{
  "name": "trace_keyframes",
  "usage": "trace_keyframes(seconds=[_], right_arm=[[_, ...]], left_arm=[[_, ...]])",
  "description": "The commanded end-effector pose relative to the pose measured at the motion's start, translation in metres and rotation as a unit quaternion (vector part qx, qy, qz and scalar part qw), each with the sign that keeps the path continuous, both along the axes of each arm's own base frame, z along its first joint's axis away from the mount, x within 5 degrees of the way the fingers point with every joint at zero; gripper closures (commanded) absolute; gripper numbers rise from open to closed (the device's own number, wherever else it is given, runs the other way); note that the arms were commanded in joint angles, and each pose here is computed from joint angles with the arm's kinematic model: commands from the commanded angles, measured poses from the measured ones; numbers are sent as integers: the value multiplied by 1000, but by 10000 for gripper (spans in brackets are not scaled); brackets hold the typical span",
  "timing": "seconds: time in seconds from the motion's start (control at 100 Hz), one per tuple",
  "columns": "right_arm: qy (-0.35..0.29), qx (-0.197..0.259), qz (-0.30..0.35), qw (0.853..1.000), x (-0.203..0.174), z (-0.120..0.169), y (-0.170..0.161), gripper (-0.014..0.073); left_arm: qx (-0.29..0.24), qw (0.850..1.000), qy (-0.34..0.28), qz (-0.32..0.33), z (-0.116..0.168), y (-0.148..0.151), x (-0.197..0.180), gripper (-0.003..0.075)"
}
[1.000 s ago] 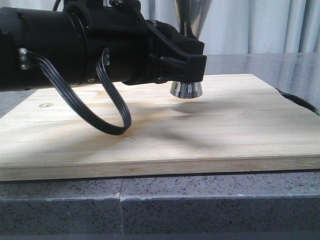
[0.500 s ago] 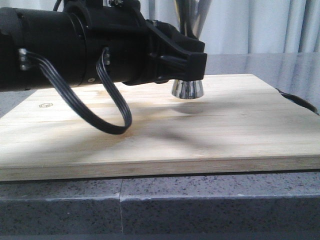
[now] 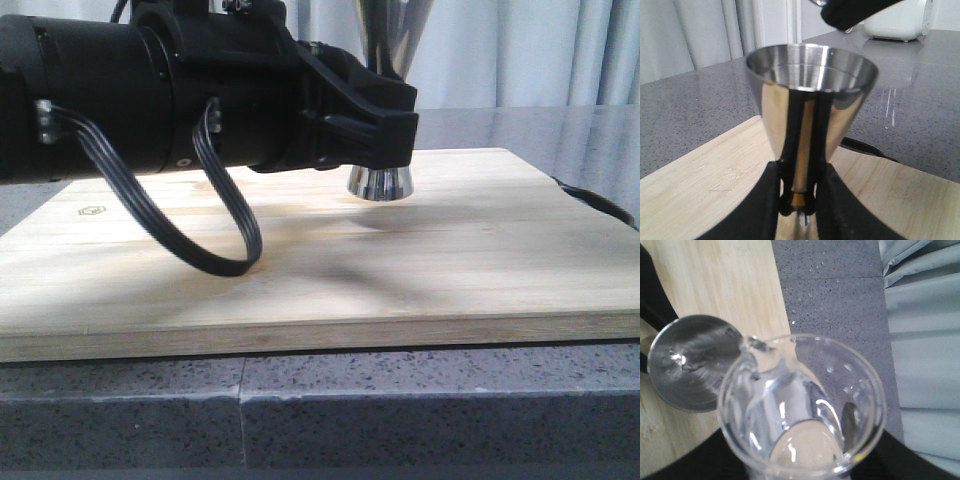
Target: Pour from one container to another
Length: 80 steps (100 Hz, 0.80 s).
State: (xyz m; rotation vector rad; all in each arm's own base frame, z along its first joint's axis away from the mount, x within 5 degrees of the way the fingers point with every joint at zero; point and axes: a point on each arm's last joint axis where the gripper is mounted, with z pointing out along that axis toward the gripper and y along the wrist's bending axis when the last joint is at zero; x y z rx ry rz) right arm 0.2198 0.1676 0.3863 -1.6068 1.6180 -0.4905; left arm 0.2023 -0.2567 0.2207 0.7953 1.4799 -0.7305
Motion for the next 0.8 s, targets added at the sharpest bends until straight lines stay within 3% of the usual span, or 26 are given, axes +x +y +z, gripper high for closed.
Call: trace_keyframes(seconds=[0.0,0.79], right_arm=[[-56,17,12,998,-2,23,-3,389],[-62,-21,13,998,-1,22,-7,389]], left_arm=[[-63,997,-37,-5,26,-2,-1,739],[-63,997,-37,-5,26,-2,-1,739]])
